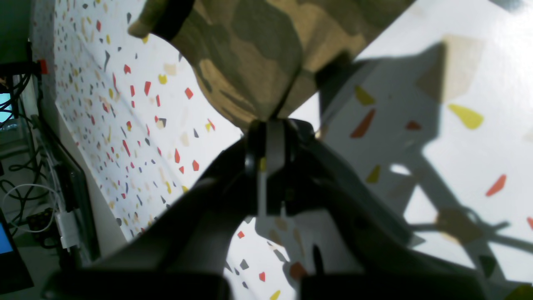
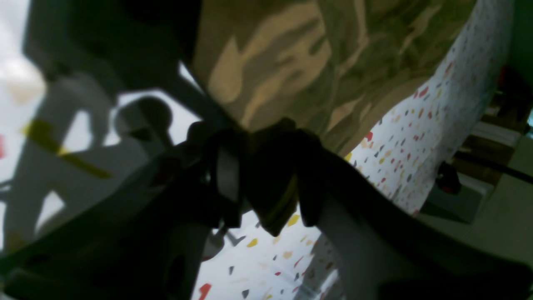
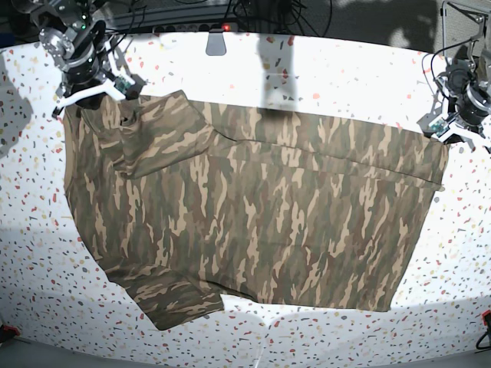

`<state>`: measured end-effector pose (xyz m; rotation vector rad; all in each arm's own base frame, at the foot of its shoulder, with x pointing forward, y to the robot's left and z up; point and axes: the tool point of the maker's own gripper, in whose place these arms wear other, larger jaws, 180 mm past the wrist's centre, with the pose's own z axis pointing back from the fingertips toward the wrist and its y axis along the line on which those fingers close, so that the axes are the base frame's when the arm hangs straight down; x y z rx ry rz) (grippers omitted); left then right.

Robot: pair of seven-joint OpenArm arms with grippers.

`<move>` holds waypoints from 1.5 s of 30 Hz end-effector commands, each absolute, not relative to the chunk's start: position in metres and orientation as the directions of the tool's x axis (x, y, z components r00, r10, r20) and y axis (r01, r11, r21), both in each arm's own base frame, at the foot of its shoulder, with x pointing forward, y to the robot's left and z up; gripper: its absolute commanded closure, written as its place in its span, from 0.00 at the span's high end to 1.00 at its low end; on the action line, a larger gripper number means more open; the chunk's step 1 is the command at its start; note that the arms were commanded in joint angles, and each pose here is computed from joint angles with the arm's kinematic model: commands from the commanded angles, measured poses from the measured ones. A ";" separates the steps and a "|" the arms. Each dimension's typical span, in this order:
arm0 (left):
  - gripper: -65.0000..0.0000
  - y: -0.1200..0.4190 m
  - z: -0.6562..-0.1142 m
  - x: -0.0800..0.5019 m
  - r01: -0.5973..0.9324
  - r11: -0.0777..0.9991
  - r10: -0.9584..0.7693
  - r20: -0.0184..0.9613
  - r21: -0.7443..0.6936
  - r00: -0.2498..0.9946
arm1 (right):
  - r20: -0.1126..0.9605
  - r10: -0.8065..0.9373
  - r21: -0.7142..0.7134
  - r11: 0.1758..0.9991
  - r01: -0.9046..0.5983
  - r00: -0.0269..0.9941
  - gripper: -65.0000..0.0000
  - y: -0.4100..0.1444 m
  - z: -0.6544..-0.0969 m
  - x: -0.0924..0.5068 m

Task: Fold the T-shirt properly
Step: 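Lift the gripped shirt edge with both grippers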

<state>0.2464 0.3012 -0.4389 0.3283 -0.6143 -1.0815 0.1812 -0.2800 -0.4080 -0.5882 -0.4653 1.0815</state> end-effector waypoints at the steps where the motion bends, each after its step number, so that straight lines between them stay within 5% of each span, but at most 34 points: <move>1: 0.00 0.308 -0.433 0.250 0.717 0.434 -0.900 0.293 0.545 0.322 | 0.036 0.910 -0.659 0.333 -0.674 0.414 0.25 -0.290 -0.405 0.182; 6: 0.00 0.308 -0.433 0.250 0.717 0.434 -0.900 0.293 0.545 0.322 | 0.030 0.907 -0.659 0.334 -0.674 0.419 0.00 -0.292 -0.405 0.181; 23: 0.00 0.302 -0.393 0.257 0.681 0.520 -0.852 0.370 0.516 0.370 | 0.072 0.907 -0.670 0.352 -0.653 0.415 0.00 -0.285 -0.396 0.154; 29: 0.00 0.305 -0.395 0.232 0.723 0.471 -0.882 0.260 0.505 0.393 | 0.065 0.895 -0.662 0.370 -0.652 0.442 0.00 -0.292 -0.398 0.131; 45: 0.00 0.285 -0.420 0.151 0.812 0.447 -0.895 0.204 0.375 0.398 | 0.047 0.885 -0.660 0.376 -0.650 0.464 0.00 -0.310 -0.392 0.104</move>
